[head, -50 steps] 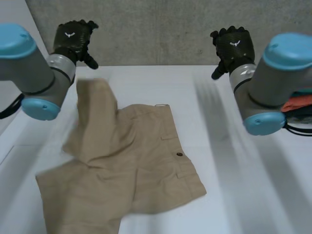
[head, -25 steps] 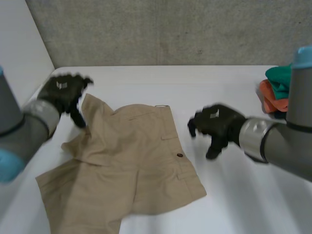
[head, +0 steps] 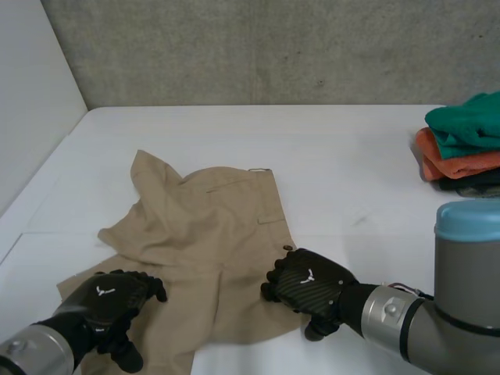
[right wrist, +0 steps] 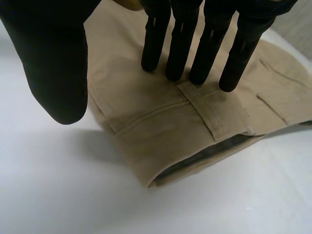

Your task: Fold the laundry.

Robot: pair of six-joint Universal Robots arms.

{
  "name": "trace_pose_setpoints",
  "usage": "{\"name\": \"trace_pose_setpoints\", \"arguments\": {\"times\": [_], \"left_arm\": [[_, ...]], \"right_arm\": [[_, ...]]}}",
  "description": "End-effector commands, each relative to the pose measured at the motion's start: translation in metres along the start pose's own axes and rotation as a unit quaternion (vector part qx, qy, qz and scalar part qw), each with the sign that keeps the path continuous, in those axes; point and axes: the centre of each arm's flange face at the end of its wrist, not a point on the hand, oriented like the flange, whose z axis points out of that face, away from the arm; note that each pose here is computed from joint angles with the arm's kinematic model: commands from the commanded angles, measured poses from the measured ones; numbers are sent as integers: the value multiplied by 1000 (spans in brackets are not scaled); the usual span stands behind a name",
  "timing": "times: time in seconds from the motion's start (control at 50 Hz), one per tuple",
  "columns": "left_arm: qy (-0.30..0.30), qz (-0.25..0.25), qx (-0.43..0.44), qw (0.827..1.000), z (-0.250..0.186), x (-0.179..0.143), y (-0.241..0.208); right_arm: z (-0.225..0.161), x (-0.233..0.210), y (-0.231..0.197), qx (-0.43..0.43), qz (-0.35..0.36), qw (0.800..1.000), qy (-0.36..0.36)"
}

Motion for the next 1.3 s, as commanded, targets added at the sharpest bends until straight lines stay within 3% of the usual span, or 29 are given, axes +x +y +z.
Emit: {"name": "trace_pose_setpoints", "arguments": {"times": [0.02, 0.24, 0.42, 0.72, 0.86, 1.04, 1.2, 1.3], "left_arm": [[-4, -2, 13, 1000, -9, 1, -1], [5, 4, 3, 1000, -13, 7, 9], [10, 27, -5, 1000, -7, 11, 15], [-4, 127, -4, 992, 24, 19, 27], [-56, 157, 35, 985, 35, 10, 4], [-93, 140, 154, 974, 22, -9, -76], [-69, 129, 201, 969, 18, -12, -108], [-59, 124, 155, 978, 53, -14, -95]], "right_arm": [[20, 2, 9, 26, -31, 999, 36], [32, 15, 13, 26, -53, 994, 88], [24, 33, -11, 48, 8, 988, 149], [10, 42, -30, 32, 57, 981, 182], [2, 50, -32, 15, 47, 981, 188], [-60, 82, -64, -37, 15, 977, 209], [-97, 89, -93, -43, 28, 973, 224], [-88, 83, -79, -82, 58, 979, 176]]}}
